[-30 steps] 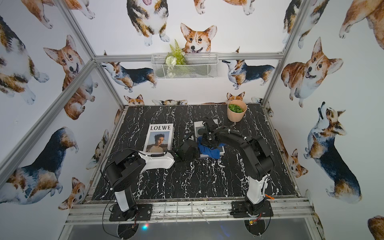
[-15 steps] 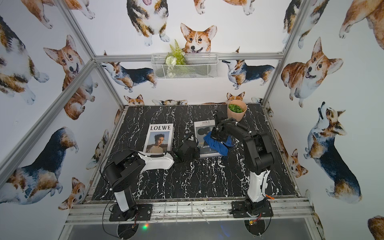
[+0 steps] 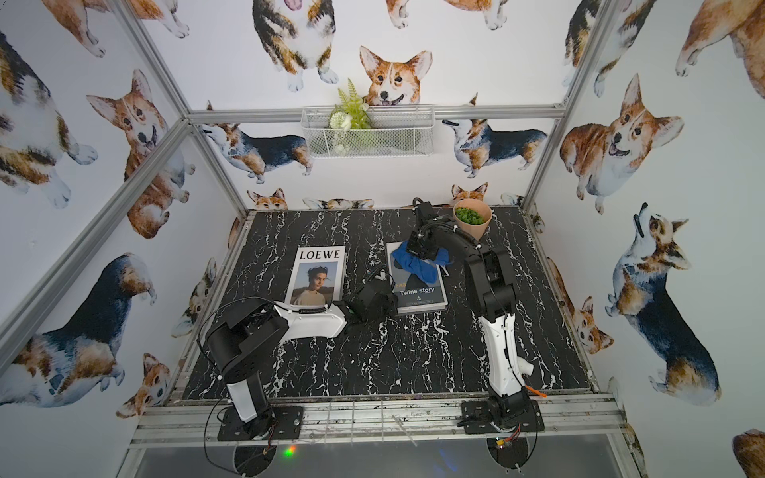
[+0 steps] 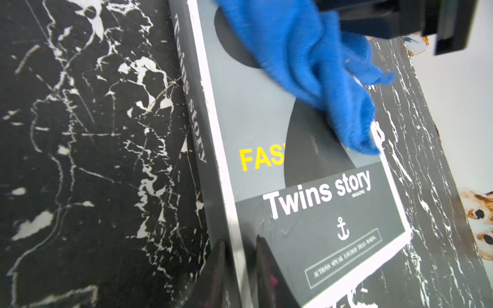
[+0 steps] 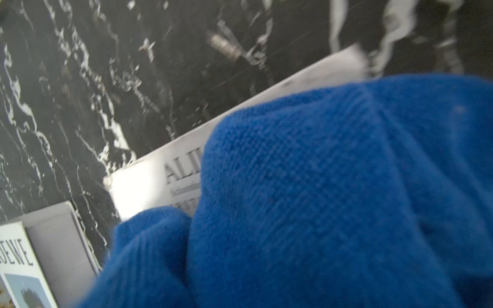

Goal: Wipe the cover of the book
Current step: Wipe the dirt from the cover of the book.

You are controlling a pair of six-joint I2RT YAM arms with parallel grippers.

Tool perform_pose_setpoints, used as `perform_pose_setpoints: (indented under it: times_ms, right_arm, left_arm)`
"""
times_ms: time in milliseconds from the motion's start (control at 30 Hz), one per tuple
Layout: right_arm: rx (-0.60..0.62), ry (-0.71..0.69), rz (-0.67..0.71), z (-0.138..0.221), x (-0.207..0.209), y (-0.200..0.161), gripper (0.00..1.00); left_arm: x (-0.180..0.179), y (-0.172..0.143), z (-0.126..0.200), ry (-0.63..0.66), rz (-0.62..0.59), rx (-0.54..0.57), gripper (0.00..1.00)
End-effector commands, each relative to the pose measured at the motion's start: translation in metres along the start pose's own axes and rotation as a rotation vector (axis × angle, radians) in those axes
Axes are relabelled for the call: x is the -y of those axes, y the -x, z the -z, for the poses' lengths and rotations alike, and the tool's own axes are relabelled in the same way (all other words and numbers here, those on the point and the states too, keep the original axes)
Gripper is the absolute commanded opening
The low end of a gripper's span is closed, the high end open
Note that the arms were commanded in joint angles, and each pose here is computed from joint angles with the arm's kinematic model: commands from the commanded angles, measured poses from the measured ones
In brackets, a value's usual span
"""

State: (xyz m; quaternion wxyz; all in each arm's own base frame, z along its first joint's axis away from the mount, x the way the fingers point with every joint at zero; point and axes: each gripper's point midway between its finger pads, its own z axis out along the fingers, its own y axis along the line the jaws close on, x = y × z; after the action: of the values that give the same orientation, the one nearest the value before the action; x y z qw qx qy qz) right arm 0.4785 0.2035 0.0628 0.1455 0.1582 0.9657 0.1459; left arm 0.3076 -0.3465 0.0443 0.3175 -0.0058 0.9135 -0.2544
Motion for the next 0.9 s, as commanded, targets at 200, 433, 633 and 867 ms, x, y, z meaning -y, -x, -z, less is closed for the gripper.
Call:
perform_pose_setpoints:
  times_ms: [200,433,633,867]
  right_arm:
    - [-0.084,-0.148,-0.051,0.017,0.06,-0.033,0.0]
    - [-0.158,-0.134,0.027,0.009,0.046,-0.116,0.0]
    - [-0.127,-0.196,0.039,0.03,0.082,-0.128,0.0]
    - [-0.109,-0.186,-0.006,0.047,0.097,-0.131,0.0]
  left_arm:
    - [-0.038,-0.048,0.003,0.14,-0.039,-0.198,0.24]
    - [-0.034,-0.044,0.003,0.136,-0.048,-0.195,0.24]
    - [-0.032,-0.045,0.001,0.129,-0.044,-0.196,0.24]
    - [-0.03,-0.044,0.0,0.123,-0.041,-0.194,0.24]
